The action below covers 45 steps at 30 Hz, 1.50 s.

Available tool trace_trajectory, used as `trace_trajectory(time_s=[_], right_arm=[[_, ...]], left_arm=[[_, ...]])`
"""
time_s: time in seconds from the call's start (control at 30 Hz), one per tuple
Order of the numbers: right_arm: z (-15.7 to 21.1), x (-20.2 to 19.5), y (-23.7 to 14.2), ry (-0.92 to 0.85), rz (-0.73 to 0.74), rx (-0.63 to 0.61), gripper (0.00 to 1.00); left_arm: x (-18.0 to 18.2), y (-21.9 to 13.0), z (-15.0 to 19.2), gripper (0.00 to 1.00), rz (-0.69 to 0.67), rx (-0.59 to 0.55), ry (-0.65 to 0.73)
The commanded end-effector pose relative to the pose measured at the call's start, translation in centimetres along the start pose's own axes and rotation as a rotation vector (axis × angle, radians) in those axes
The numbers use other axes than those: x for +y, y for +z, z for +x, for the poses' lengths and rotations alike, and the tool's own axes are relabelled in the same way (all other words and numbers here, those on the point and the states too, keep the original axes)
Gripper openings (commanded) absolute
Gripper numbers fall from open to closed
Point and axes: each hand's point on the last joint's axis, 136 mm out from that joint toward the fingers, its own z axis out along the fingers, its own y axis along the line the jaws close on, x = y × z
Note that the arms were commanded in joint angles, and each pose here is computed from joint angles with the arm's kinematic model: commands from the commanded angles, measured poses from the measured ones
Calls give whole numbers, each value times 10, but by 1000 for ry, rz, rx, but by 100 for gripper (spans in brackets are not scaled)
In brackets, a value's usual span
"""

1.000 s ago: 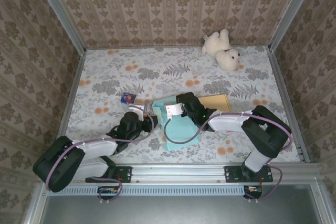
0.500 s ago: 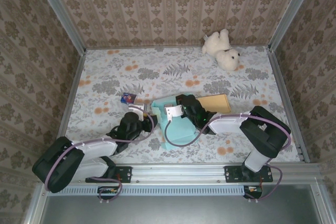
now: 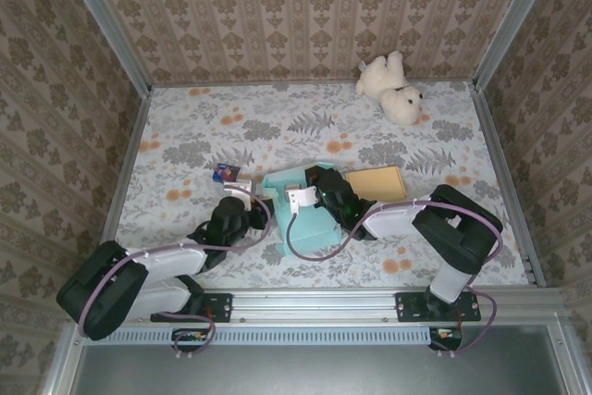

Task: Fold the paper box

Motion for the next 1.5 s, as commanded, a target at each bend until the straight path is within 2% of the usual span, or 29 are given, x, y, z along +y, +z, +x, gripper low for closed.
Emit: trace_trajectory(time_s=[0.0,0.13,0.53,1.07,1.47], right_arm=[[-6,9,0,-23,-10,-17,0],[-6,10,0,-29,-12,-14,0],[-6,25,6,-124,-21,7,0],[-8,26,5,-113,-25,-5,0],[-12,28,5,-112,-36,-19,0]], left_arm=[[-2,5,-13,44,-20,-44,20],[-4,9,-10,40,-5,-37,10],[-9,13,-5,36,28,-48,9],[-18,15,-8,22,58,-74,29],[-20,26,-13,24,37,-99,21]])
